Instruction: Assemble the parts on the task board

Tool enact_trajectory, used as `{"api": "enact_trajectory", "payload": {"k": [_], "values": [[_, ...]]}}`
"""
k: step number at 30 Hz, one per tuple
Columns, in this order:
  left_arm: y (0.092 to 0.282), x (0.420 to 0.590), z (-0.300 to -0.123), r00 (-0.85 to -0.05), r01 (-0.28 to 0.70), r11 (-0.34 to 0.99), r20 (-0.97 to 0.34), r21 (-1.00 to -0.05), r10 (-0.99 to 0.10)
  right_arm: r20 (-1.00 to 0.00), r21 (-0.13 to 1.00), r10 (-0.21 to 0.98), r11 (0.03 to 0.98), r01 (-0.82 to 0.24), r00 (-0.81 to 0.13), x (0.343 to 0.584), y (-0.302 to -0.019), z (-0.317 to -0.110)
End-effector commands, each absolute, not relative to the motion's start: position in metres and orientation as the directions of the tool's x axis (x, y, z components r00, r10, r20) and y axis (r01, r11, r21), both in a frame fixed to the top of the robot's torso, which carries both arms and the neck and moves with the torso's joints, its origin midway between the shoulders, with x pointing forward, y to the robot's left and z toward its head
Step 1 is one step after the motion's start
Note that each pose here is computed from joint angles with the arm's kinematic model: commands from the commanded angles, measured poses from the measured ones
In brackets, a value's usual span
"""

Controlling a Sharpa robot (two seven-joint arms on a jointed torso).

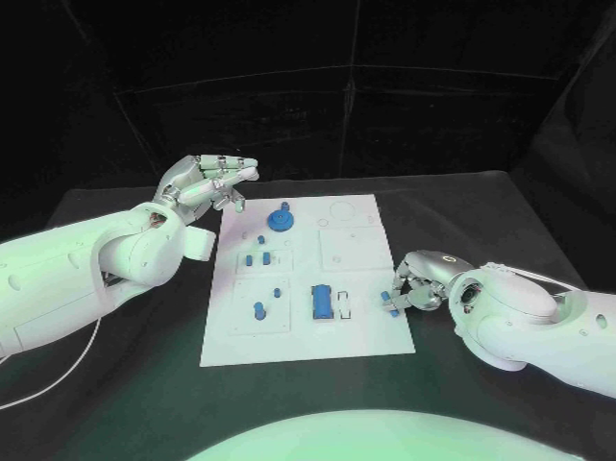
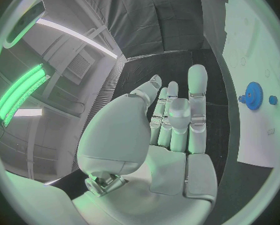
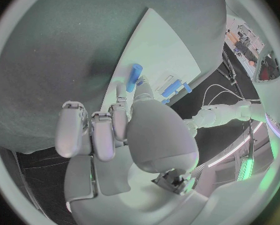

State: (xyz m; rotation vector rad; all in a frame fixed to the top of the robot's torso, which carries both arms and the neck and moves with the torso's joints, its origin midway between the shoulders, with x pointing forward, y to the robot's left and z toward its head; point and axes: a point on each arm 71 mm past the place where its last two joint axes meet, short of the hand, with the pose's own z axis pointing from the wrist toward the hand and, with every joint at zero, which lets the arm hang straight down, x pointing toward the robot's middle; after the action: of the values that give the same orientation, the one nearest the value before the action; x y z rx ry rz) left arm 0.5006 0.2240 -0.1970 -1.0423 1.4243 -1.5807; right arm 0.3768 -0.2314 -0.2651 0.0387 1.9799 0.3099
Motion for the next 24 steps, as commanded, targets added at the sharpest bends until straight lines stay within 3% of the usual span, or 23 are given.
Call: {"api": "enact_trajectory", "payload": {"k": [1,24], "values": [[0.223,0.500,-0.196,-0.392,0.016,-0.105,0.091,-0.994,-0.915,-0.884,0.182,0.102,0.974,-0.135,-0.457,0.374,-0.230,-0.271],[0.224,0.501,-0.196,-0.390,0.017,-0.104,0.090,-0.994,-0.917,-0.896,0.009,-0.111,0.964,-0.267,-0.431,0.377,-0.215,-0.276]]}}
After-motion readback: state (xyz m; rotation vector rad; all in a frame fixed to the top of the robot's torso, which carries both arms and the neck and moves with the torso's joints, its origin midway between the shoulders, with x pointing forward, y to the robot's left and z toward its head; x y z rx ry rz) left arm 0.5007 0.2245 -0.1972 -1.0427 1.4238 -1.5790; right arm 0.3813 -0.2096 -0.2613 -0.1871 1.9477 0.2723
